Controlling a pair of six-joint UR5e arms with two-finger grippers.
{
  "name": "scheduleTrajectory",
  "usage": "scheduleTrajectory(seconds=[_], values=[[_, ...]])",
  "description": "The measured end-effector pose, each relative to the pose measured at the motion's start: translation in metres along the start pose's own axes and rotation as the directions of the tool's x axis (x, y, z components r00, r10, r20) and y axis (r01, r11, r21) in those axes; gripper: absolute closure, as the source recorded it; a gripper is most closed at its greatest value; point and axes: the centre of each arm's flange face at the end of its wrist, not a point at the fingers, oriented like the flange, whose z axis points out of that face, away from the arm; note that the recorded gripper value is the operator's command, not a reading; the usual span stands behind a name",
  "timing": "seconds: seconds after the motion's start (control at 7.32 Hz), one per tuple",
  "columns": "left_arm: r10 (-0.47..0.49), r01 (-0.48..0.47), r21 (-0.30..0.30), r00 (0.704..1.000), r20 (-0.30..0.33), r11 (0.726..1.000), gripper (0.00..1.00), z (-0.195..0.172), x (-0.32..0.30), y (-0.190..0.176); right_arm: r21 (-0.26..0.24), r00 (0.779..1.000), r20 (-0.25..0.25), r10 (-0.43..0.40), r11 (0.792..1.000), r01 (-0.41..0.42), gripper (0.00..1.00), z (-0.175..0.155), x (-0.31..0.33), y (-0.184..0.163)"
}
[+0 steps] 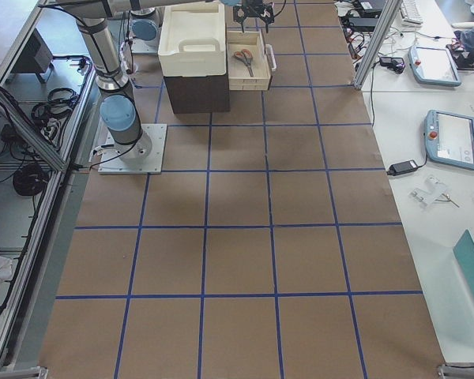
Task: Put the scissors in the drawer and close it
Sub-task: 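Raise the right gripper away from the drawer while the left arm moves forward, then bring the left gripper over the drawer's white handle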
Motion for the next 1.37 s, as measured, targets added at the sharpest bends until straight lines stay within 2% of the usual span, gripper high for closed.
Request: scheduleTrajectory(seconds=[0.14, 0.27, 0.41, 0.55, 0.68, 0.82, 0.96, 1.23, 1.37], values=[[-0.002, 0.002, -0.002, 1.0, -0.007, 1.0, 0.0, 0.001, 0.0, -0.001, -0.002, 0.993, -0.011, 0.115, 0.993, -0.115, 0.0, -0.019, 0.008, 0.024], [-0.003, 0.003, 0.006, 1.0, -0.018, 1.0, 0.0, 0.002, 0.0, -0.004, 0.008, 0.975, -0.028, 0.22, 0.976, -0.22, 0.0, -0.035, 0.018, 0.046], [0.003, -0.002, 0.027, 1.0, -0.023, 1.0, 0.0, 0.004, 0.001, -0.01, 0.019, 0.935, -0.035, 0.354, 0.935, -0.354, 0.0, -0.047, 0.024, 0.062], [0.01, -0.009, 0.043, 1.0, -0.026, 0.999, 0.0, 0.008, 0.001, -0.016, 0.022, 0.86, -0.031, 0.509, 0.861, -0.508, 0.0, -0.053, 0.023, 0.07], [0.013, -0.012, 0.05, 1.0, -0.027, 0.999, 0.0, 0.013, 0.001, -0.021, 0.022, 0.774, -0.023, 0.633, 0.774, -0.633, 0.0, -0.056, 0.022, 0.075], [0.017, -0.015, 0.06, 0.999, -0.028, 0.998, 0.0, 0.018, 0.003, -0.027, 0.025, 0.705, -0.019, 0.709, 0.705, -0.708, 0.0, -0.059, 0.021, 0.078], [0.032, -0.03, 0.077, 0.999, -0.03, 0.997, 0.0, 0.025, 0.013, -0.034, 0.03, 0.655, -0.02, 0.755, 0.656, -0.754, 0.0, -0.064, 0.018, 0.08], [0.081, -0.076, 0.123, 0.996, -0.033, 0.989, 0.0, 0.05, 0.055, -0.053, 0.036, 0.519, -0.026, 0.854, 0.52, -0.854, 0.0, -0.071, 0.012, 0.083], [0.101, -0.096, 0.133, 0.994, -0.031, 0.986, 0.0, 0.061, 0.074, -0.064, 0.014, 0.454, -0.025, 0.89, 0.455, -0.89, 0.0, -0.074, 0.005, 0.087]])
